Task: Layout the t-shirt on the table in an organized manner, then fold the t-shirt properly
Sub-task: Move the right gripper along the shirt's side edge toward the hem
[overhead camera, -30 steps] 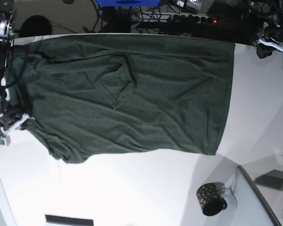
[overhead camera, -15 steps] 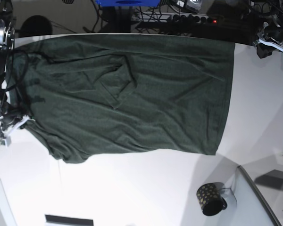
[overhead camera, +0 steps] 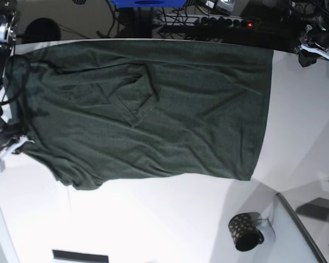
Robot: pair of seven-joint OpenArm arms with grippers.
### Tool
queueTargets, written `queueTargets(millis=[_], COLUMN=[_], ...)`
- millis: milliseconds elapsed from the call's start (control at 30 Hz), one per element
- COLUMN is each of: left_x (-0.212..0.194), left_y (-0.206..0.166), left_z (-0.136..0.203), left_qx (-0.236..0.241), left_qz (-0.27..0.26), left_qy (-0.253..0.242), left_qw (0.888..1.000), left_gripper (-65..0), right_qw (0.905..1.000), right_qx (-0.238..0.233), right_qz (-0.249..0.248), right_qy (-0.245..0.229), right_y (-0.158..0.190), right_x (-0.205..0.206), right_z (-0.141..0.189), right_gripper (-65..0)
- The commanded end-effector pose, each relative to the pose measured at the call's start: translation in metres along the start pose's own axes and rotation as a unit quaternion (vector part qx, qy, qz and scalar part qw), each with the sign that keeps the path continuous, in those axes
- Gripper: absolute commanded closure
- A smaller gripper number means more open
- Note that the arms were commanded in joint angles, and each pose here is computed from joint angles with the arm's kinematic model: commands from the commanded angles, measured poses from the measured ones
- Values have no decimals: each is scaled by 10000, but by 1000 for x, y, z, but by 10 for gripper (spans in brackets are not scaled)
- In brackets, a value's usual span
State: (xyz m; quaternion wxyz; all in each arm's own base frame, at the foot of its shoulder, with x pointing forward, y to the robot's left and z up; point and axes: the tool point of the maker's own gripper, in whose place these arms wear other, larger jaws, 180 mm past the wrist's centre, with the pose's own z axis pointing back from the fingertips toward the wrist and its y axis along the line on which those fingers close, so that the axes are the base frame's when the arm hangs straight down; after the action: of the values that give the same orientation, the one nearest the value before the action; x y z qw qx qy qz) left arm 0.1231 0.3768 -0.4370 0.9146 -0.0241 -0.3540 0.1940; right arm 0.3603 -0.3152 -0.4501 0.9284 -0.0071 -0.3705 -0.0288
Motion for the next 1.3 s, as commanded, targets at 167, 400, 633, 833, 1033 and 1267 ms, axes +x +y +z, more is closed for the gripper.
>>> queueTargets(millis=[167, 400, 633, 833, 1033, 1267], left_x=[16, 16, 16, 16, 17, 17], left_y=[3, 3, 4, 3, 3, 3], left_z=[4, 3, 4, 4, 3, 3], left_qx=[15, 9, 18, 15, 6, 6], left_qz=[-77, -80, -77, -77, -79, -79], left_qy=[-224, -221, -217, -224, -228, -228], left_qw=[9997, 9997, 9997, 9997, 9997, 9997], left_gripper=[-127, -127, -127, -127, -127, -127], right_qw=[9994, 9988, 9981, 9979, 9968, 9980], right_qx=[-86, 1, 134, 259, 260, 281], right_qz=[197, 373, 576, 558, 753, 561], right_qy=[-256, -302, -148, 190, -48, -96], right_y=[-6, 9, 31, 48, 57, 55], right_x=[23, 7, -17, -51, -27, 31], right_z=[15, 27, 46, 55, 67, 37], right_gripper=[-2, -2, -2, -2, -201, -300])
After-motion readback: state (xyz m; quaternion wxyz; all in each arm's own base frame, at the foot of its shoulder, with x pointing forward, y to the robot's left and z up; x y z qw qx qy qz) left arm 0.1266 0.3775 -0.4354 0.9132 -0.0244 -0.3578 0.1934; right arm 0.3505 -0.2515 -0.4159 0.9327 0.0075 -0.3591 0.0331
